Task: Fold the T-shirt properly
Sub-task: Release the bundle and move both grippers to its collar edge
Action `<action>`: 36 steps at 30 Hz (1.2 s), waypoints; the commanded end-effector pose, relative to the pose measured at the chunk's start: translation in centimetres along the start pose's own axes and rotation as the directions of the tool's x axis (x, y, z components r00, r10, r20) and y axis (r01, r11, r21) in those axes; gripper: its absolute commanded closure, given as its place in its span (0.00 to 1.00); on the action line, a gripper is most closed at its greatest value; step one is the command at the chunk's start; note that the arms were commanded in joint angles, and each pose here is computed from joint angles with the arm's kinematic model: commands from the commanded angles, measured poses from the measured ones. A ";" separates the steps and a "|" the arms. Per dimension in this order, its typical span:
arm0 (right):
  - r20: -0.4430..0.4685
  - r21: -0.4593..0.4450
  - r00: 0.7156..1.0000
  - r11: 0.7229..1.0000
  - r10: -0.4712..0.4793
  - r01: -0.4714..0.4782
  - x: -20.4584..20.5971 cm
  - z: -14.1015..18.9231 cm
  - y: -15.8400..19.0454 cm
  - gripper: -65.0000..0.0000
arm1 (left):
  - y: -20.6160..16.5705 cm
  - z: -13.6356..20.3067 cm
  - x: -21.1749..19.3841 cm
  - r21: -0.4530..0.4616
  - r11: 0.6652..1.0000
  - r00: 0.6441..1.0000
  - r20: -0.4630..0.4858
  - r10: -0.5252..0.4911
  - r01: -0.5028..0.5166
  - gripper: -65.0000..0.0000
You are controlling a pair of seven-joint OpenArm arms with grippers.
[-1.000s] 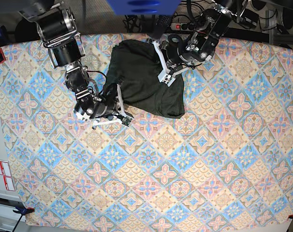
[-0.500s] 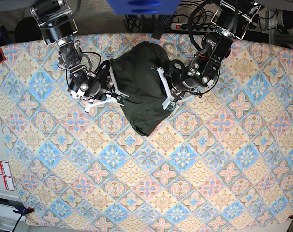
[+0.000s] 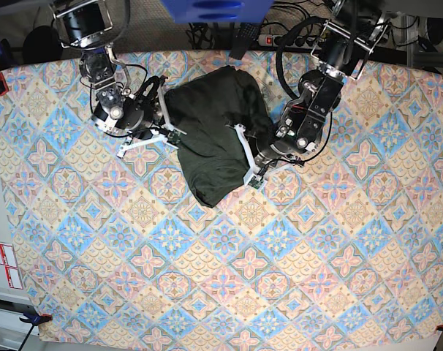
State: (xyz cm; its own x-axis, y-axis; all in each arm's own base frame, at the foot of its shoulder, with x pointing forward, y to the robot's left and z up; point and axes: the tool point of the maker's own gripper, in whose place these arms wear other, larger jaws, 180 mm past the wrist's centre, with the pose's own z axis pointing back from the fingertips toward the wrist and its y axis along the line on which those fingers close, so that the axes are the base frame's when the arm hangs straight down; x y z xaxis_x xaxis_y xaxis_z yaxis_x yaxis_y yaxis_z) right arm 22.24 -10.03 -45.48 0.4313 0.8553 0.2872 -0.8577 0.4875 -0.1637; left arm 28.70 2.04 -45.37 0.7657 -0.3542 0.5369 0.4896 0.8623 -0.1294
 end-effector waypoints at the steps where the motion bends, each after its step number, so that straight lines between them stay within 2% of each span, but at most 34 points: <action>1: 0.036 -0.022 0.999 1.000 0.002 -0.001 1.0 0.6 -0.9 0.94 | 0.3 0.7 1.7 0.009 1.000 0.999 0.050 -0.020 0.020 1.00; 9: 0.035 -0.016 0.999 1.000 0.009 -0.009 1.1 0.5 -0.5 0.94 | 3.7 1.4 0.4 0.109 0.990 0.996 0.016 -0.089 0.086 1.00; 11: 0.031 -0.016 0.999 1.000 0.009 -0.009 1.0 0.5 -0.6 0.94 | 5.1 1.7 0.6 0.158 0.983 0.995 0.014 -0.101 0.098 1.00; 13: 0.030 -0.016 1.000 1.000 0.008 -0.008 1.0 0.5 -0.5 0.94 | 7.1 2.2 0.7 0.221 0.971 0.996 0.013 -0.092 0.087 1.00; 17: 0.030 -0.013 1.000 1.000 0.009 -0.009 1.0 0.5 -0.4 0.94 | 9.0 2.3 0.5 0.277 0.960 0.999 0.011 -0.049 0.044 1.00; 24: 0.031 -0.013 0.999 1.000 0.009 -0.008 1.1 0.5 -0.4 0.94 | 9.1 2.6 0.8 0.275 0.961 0.999 0.022 -0.035 0.028 1.00; 27: 0.032 -0.014 0.999 1.000 0.008 -0.007 1.1 0.5 -0.4 0.94 | 8.5 3.6 0.4 0.216 0.972 0.994 0.085 0.074 -0.091 1.00; 29: 0.032 -0.014 0.999 1.000 0.008 -0.007 1.1 0.5 -0.4 0.94 | 9.0 4.5 0.5 0.174 0.964 0.974 0.135 0.179 -0.201 1.00; 31: 0.032 -0.014 0.999 1.000 0.008 -0.007 1.1 0.5 -0.4 0.94 | 10.1 5.3 0.0 0.128 0.935 0.939 0.150 0.310 -0.329 0.93; 34: 0.035 -0.014 0.999 1.000 0.008 -0.007 1.1 0.5 -0.4 0.94 | 11.2 6.5 -0.6 0.037 0.868 0.860 0.166 0.483 -0.495 0.85; 36: 0.035 -0.014 0.999 1.000 0.008 -0.007 1.1 0.5 -0.4 0.94 | 11.0 7.2 -1.3 -0.041 0.809 0.795 0.167 0.584 -0.586 0.85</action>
State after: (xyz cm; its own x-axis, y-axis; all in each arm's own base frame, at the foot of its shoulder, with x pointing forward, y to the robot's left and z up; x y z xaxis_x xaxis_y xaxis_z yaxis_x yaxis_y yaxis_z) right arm 22.07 -9.41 -45.45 0.4258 0.8540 0.2990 -0.8613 0.4838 -0.1553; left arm 29.86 14.68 -42.08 0.8300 0.2854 0.4792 -0.0487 0.8930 -0.4475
